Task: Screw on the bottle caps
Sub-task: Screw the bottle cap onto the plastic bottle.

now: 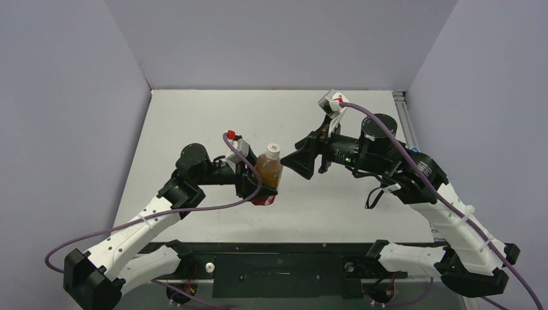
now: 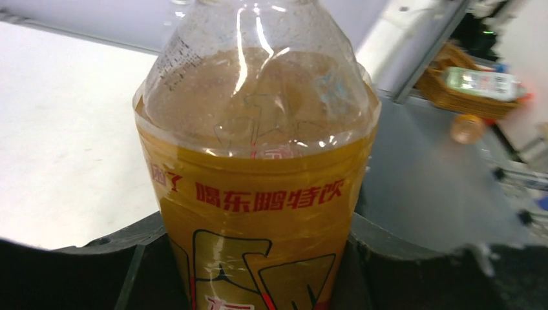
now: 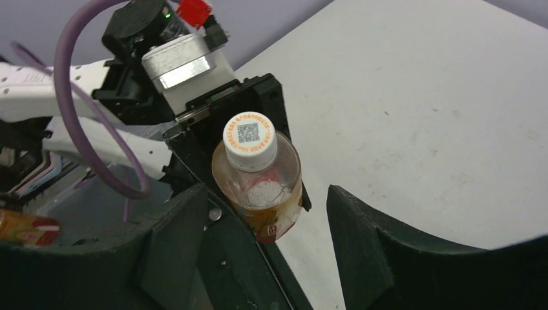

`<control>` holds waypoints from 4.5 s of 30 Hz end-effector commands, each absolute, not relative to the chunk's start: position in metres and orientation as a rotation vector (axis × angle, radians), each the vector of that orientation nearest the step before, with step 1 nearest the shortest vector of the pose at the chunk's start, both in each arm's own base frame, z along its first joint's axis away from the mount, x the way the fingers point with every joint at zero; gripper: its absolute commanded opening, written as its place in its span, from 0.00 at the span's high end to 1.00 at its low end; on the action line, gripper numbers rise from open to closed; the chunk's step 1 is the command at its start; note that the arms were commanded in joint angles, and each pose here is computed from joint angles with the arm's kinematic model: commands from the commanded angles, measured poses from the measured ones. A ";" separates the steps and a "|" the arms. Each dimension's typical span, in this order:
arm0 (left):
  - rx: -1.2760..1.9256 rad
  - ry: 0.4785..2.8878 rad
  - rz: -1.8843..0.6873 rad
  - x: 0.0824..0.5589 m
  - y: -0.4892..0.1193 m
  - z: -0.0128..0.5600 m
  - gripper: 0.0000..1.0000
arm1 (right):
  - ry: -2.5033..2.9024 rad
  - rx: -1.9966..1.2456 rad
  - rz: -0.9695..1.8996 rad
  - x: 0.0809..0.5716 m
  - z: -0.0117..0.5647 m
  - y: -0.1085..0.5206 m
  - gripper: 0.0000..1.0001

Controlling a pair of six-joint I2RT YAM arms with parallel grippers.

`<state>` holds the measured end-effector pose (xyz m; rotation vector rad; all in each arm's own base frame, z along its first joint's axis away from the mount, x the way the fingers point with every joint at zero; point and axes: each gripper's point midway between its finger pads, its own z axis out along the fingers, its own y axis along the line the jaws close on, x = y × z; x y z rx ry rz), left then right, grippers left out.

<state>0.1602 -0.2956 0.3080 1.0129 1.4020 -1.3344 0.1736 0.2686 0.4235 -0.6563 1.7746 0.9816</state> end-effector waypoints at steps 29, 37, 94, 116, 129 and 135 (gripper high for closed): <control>1.169 1.291 -1.570 0.117 -0.293 0.324 1.00 | 1.598 -0.891 1.241 0.148 0.443 0.314 0.75; 0.991 1.407 -1.328 0.168 -0.298 0.321 1.00 | 1.748 -0.807 1.074 0.167 0.421 0.317 0.90; 1.168 1.289 -1.591 0.116 -0.291 0.330 1.00 | 1.496 -0.940 1.327 0.149 0.456 0.311 0.44; 1.144 1.300 -1.579 0.124 -0.296 0.329 1.00 | 1.541 -0.909 1.293 0.155 0.443 0.310 0.68; 0.669 1.444 -1.032 0.237 -0.288 0.338 1.00 | 1.880 -0.591 0.851 0.204 0.406 0.297 0.97; 0.498 1.417 -0.756 0.273 -0.281 0.347 1.00 | 2.035 -0.300 0.558 0.240 0.385 0.291 1.00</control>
